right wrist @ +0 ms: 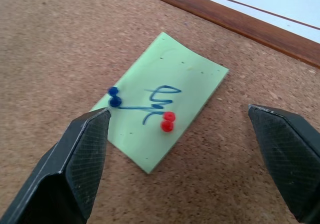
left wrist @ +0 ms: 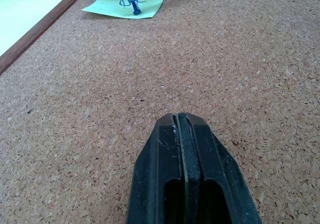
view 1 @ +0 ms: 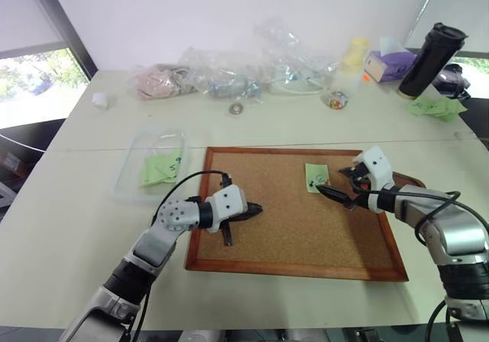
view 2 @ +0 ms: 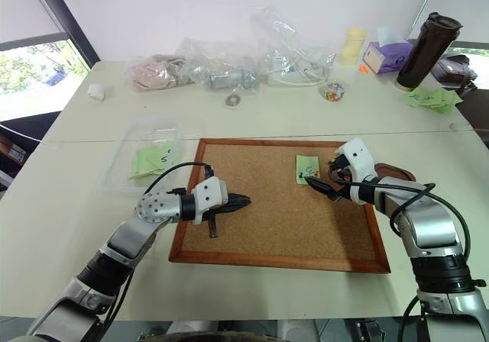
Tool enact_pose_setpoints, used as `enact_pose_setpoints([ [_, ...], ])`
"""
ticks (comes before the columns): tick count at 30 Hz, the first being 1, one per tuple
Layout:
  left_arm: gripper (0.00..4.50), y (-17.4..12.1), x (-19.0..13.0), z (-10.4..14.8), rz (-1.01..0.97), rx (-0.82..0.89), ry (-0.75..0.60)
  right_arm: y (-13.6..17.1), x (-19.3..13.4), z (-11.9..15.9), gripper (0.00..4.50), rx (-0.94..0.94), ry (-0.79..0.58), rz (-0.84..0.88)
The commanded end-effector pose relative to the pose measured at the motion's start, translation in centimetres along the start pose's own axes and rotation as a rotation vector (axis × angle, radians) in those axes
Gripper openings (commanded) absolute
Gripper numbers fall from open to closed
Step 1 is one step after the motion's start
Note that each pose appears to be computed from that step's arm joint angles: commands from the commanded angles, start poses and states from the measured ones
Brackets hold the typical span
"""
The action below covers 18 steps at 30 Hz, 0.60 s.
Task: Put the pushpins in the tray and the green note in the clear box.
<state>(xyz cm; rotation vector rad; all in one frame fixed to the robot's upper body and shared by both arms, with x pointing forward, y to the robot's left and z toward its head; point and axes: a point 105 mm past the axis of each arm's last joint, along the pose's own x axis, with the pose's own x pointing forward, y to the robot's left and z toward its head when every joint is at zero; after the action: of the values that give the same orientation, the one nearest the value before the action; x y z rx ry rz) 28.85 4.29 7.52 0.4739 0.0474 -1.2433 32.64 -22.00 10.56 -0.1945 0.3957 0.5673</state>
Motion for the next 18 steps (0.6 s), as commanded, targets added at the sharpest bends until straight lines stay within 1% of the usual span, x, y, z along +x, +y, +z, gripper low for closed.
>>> enact_pose_setpoints([
  [1, 0.0, -0.6, -0.3, -2.0, -0.006, -0.039, 0.08, -0.1, 0.2, 0.8, 2.56, -0.034, -0.033, -0.006],
  [2, 0.0, -0.6, -0.3, -2.0, -0.006, -0.039, 0.08, -0.1, 0.2, 0.7, 2.19, -0.037, -0.034, -0.005],
  [4, 0.0, -0.6, -0.3, -1.9, -0.005, -0.04, 0.081, 0.0, 0.3, 0.7, 1.15, -0.033, -0.037, -0.001],
  [5, 0.0, -0.6, -0.3, -1.9, -0.005, -0.04, 0.081, 0.2, 0.4, 0.7, 0.53, -0.032, -0.037, 0.002],
  [6, 0.0, -0.6, -0.3, -1.9, -0.005, -0.04, 0.081, 0.3, 0.4, 0.6, 0.12, -0.029, -0.032, 0.005],
  [7, 0.0, -0.6, -0.3, -1.9, -0.005, -0.04, 0.081, 0.4, 0.4, 0.6, 0.05, -0.034, -0.031, 0.008],
  [10, 0.0, -0.7, -0.3, -1.9, -0.005, -0.04, 0.08, 0.5, 0.1, 0.8, 0.05, -0.037, -0.036, 0.01],
  [18, 0.0, -0.8, -0.3, -1.9, -0.011, -0.047, 0.082, 0.0, -2.1, 3.4, 0.05, -0.053, -0.11, -0.026],
])
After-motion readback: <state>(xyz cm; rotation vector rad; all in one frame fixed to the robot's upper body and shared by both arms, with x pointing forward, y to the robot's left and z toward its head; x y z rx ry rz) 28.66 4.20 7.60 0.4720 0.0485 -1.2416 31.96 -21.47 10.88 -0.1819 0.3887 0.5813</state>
